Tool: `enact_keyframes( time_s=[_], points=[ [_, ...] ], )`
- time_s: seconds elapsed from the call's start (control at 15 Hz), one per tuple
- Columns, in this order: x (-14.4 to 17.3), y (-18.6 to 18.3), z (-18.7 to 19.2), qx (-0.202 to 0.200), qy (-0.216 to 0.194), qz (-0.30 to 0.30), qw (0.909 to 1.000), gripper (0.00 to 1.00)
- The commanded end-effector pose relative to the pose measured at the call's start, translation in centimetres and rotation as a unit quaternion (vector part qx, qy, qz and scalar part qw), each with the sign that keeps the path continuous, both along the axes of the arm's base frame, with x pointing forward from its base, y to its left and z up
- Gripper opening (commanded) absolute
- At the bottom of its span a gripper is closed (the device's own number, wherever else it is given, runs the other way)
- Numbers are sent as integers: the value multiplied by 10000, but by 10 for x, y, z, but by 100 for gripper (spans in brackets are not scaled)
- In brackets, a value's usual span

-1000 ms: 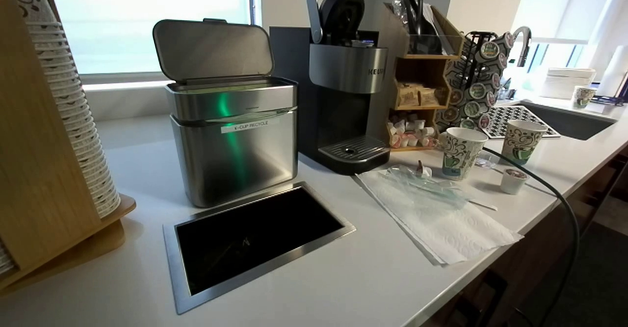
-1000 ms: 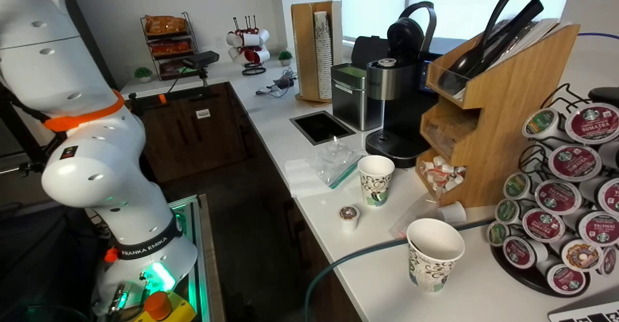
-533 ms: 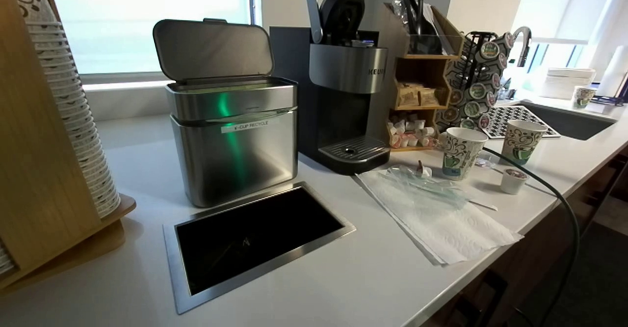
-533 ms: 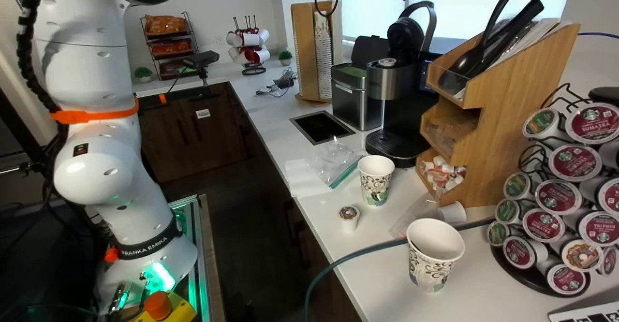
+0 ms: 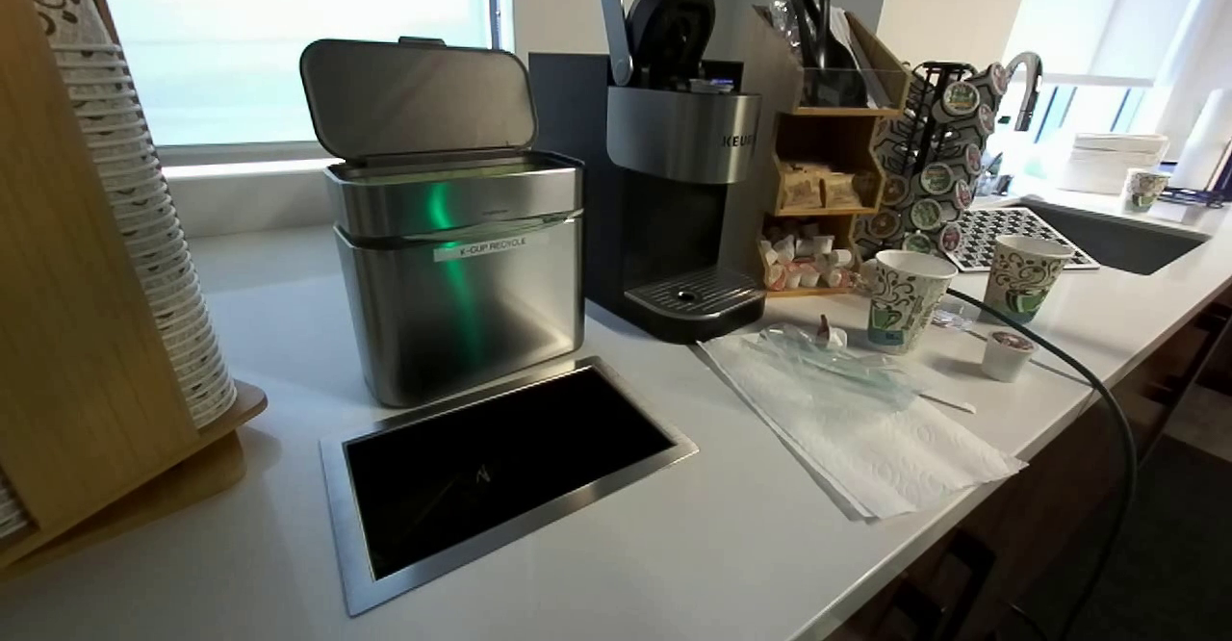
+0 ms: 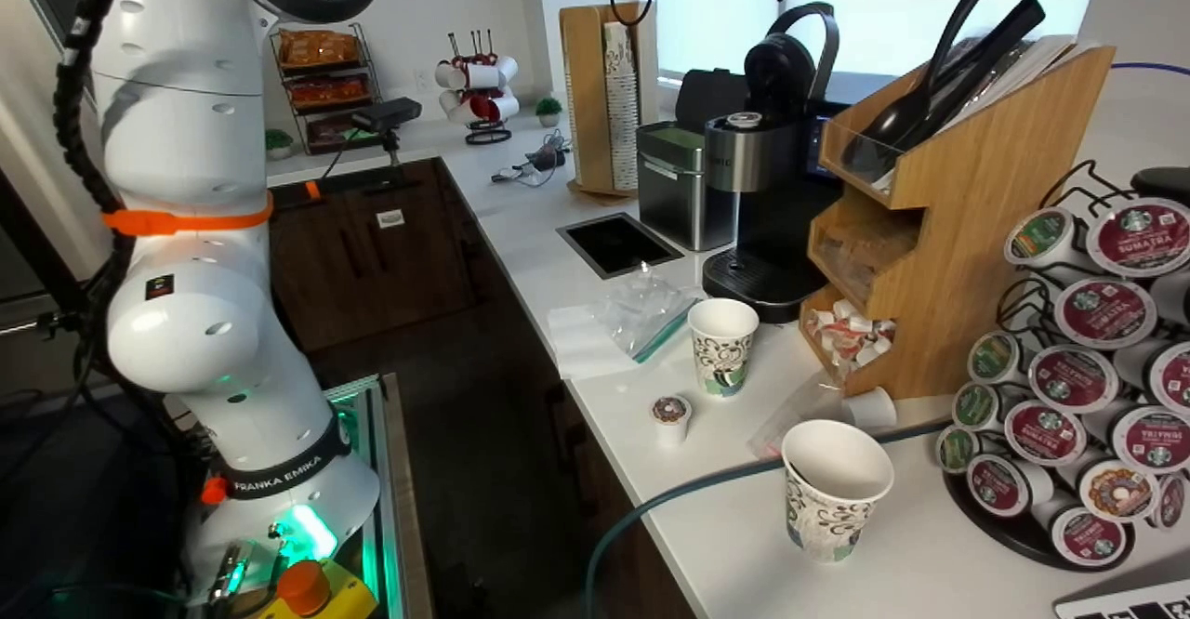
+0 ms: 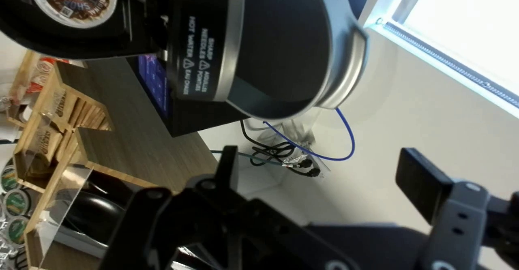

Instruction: Close the top of the coffee maker

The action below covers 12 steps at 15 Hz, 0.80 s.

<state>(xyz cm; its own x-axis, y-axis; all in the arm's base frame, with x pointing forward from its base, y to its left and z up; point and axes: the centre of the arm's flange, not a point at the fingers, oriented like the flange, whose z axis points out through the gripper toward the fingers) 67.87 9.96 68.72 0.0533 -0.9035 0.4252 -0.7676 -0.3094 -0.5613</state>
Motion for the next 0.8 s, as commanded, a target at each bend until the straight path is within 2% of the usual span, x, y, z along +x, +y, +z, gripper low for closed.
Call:
enact_keyframes(
  time_s=[0.0,0.13,0.2,0.33,0.47,0.73],
  points=[
    [34,5,1,307,103,-225,9992,100],
    [36,6,2,298,-30,-286,9991,100],
    [17,0,-9,163,25,-137,9998,100],
    [23,0,-9,201,-27,-162,9997,100],
    [32,3,-14,361,148,-128,9992,100],
    [50,13,-23,391,166,-113,9990,100]
  ],
)
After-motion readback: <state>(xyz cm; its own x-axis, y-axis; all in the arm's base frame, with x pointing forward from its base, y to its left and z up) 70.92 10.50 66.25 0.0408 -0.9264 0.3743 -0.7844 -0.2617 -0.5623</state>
